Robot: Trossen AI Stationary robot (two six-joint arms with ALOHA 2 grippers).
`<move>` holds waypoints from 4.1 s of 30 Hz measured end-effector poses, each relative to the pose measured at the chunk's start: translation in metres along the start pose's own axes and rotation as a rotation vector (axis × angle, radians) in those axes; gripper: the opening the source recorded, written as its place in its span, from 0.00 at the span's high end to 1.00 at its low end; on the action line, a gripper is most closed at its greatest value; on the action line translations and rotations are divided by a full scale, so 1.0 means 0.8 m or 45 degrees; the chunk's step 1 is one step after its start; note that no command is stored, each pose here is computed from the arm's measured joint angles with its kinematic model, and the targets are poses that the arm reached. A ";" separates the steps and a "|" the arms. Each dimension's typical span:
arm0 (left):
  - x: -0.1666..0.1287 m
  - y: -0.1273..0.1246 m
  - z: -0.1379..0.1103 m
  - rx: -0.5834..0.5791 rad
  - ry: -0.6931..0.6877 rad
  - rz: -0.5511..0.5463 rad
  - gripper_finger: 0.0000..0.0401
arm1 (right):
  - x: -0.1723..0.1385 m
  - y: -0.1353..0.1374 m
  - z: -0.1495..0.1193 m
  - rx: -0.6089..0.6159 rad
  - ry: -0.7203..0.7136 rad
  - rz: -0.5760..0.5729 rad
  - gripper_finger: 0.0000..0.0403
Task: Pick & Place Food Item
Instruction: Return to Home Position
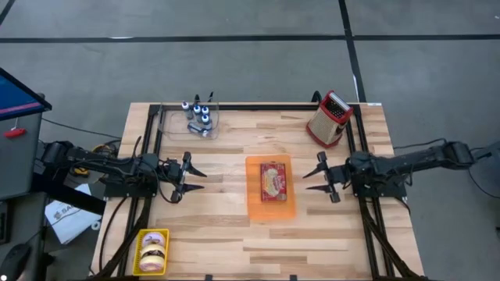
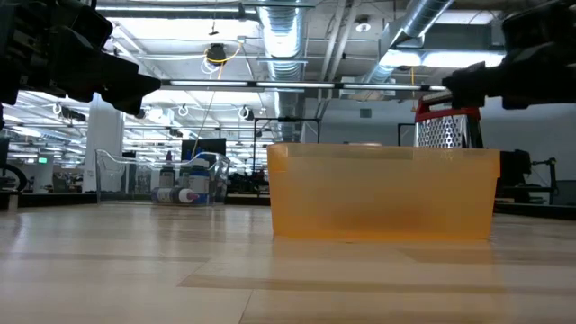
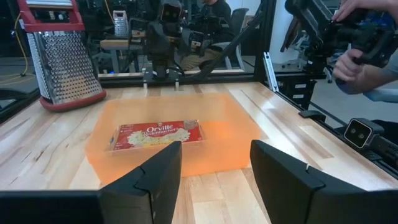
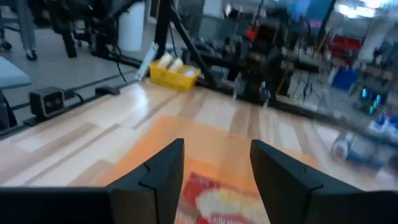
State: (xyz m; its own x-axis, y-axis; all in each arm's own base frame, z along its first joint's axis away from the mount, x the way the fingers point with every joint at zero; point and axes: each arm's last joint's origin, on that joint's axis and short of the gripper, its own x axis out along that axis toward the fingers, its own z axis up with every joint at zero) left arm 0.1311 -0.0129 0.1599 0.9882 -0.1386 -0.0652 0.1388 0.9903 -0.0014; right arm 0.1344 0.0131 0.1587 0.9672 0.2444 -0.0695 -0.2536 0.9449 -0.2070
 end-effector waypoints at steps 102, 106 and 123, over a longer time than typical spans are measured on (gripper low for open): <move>0.000 0.000 0.000 0.000 0.000 0.000 0.54 | -0.046 -0.011 -0.002 0.130 0.030 -0.376 0.56; 0.000 0.000 0.000 0.000 0.000 -0.001 0.54 | -0.046 -0.011 -0.002 0.130 0.030 -0.376 0.56; 0.000 0.000 0.000 0.000 0.001 -0.001 0.54 | -0.046 -0.011 -0.002 0.131 0.030 -0.376 0.56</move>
State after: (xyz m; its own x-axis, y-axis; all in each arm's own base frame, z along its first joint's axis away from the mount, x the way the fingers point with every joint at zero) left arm 0.1311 -0.0129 0.1598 0.9881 -0.1394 -0.0657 0.1395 0.9902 -0.0017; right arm 0.1010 -0.0048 0.1617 0.9979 -0.0480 -0.0440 0.0423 0.9916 -0.1222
